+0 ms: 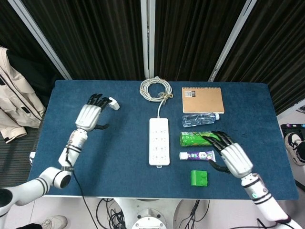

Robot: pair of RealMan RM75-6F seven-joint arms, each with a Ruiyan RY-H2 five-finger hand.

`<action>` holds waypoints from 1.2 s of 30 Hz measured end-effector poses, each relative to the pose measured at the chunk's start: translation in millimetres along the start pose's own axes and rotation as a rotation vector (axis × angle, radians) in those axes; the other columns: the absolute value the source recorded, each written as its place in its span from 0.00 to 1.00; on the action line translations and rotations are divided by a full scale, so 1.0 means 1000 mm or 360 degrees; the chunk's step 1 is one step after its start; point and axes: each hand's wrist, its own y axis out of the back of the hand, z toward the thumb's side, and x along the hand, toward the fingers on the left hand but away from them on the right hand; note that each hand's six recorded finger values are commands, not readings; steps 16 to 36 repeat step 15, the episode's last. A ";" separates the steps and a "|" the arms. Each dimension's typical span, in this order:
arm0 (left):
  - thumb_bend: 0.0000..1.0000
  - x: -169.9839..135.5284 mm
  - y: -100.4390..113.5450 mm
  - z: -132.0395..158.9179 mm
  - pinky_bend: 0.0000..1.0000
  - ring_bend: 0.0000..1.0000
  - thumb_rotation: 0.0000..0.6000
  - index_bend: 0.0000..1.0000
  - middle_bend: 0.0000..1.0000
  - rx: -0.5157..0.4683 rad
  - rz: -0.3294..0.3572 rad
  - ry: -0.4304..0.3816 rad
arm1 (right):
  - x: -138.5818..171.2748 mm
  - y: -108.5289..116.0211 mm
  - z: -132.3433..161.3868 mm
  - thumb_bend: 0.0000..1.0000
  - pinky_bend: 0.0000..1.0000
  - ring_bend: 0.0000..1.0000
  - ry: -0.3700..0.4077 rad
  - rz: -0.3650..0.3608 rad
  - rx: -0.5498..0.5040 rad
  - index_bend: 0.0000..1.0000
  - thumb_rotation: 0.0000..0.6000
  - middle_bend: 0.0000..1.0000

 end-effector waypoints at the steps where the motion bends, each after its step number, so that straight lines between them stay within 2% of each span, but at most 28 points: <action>1: 0.14 -0.014 0.011 -0.011 0.05 0.03 1.00 0.17 0.15 -0.0008 0.0035 0.0047 | 0.008 0.006 -0.007 0.27 0.13 0.09 -0.0047 -0.0028 0.0021 0.07 1.00 0.20; 6: 0.14 -0.090 0.054 -0.063 0.05 0.03 1.00 0.17 0.15 0.0016 0.0186 0.0299 | 0.057 0.034 -0.041 0.27 0.13 0.08 -0.0328 -0.0180 0.0073 0.07 1.00 0.19; 9: 0.14 -0.145 0.073 -0.093 0.05 0.03 1.00 0.17 0.15 0.0092 0.0254 0.0474 | 0.082 0.041 -0.056 0.27 0.13 0.08 -0.0450 -0.0220 0.0084 0.07 1.00 0.19; 13: 0.14 -0.215 0.080 -0.110 0.05 0.03 1.00 0.17 0.15 0.0162 0.0251 0.0653 | 0.104 0.038 -0.067 0.27 0.10 0.05 -0.0542 -0.0208 0.0069 0.04 1.00 0.17; 15: 0.14 -0.238 0.076 -0.110 0.05 0.03 1.00 0.17 0.15 0.0176 0.0226 0.0693 | 0.110 0.033 -0.068 0.28 0.06 0.01 -0.0562 -0.0176 0.0050 0.02 1.00 0.14; 36: 0.14 -0.238 0.076 -0.110 0.05 0.03 1.00 0.17 0.15 0.0176 0.0226 0.0693 | 0.110 0.033 -0.068 0.28 0.06 0.01 -0.0562 -0.0176 0.0050 0.02 1.00 0.14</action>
